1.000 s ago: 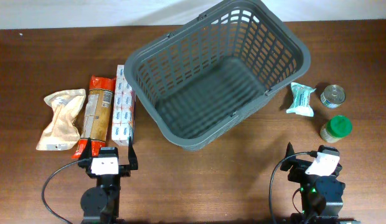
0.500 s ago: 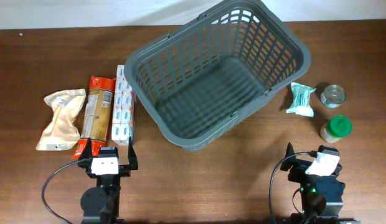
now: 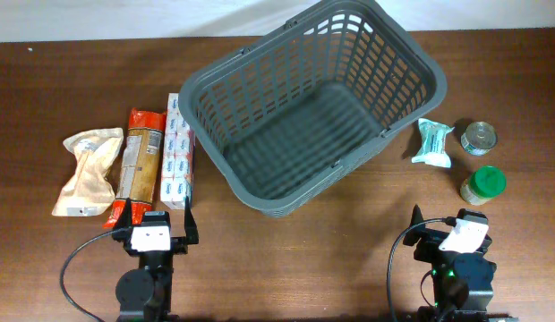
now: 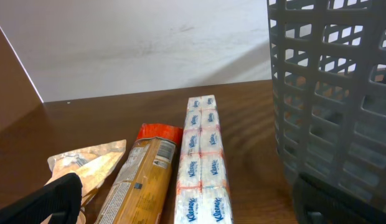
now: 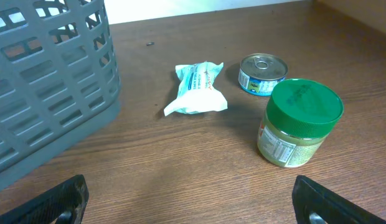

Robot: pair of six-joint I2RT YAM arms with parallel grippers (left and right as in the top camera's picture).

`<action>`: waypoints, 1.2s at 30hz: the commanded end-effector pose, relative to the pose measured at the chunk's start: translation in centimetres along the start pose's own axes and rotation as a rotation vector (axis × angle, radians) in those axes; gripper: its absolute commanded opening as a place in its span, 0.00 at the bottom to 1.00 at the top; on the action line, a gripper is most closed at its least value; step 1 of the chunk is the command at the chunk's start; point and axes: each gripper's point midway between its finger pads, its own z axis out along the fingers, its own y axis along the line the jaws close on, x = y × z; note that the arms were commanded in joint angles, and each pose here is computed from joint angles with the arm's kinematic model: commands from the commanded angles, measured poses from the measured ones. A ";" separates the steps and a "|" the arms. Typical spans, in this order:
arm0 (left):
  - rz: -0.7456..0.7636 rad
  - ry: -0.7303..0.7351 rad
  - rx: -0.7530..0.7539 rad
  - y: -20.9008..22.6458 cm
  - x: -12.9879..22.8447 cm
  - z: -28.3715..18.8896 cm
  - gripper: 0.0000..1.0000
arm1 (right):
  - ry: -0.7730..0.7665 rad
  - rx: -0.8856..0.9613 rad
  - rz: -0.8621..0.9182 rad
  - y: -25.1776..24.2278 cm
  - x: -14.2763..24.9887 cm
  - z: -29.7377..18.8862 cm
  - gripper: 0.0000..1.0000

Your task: Pack container

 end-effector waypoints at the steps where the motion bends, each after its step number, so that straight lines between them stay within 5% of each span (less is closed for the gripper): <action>1: -0.002 0.008 -0.006 0.1 0.2 0.0 0.99 | -0.006 0.005 0.006 -0.1 0.1 0.0 0.99; 17: -0.007 -0.118 0.081 -1.2 -3.0 -0.3 0.99 | 0.003 -0.050 0.006 0.9 0.2 0.0 0.99; 23: -0.015 -0.024 0.150 -2.2 -2.5 -0.8 0.99 | 0.005 -0.161 0.016 2.8 0.1 -0.2 0.99; 29: -0.007 0.009 0.009 0.9 -7.3 -1.6 0.99 | -0.163 -0.264 0.123 4.4 -6.3 -2.6 0.99; 36: 0.035 0.119 -0.035 3.4 -13.5 0.6 0.99 | -0.084 -0.281 0.079 5.4 -12.9 -4.6 0.99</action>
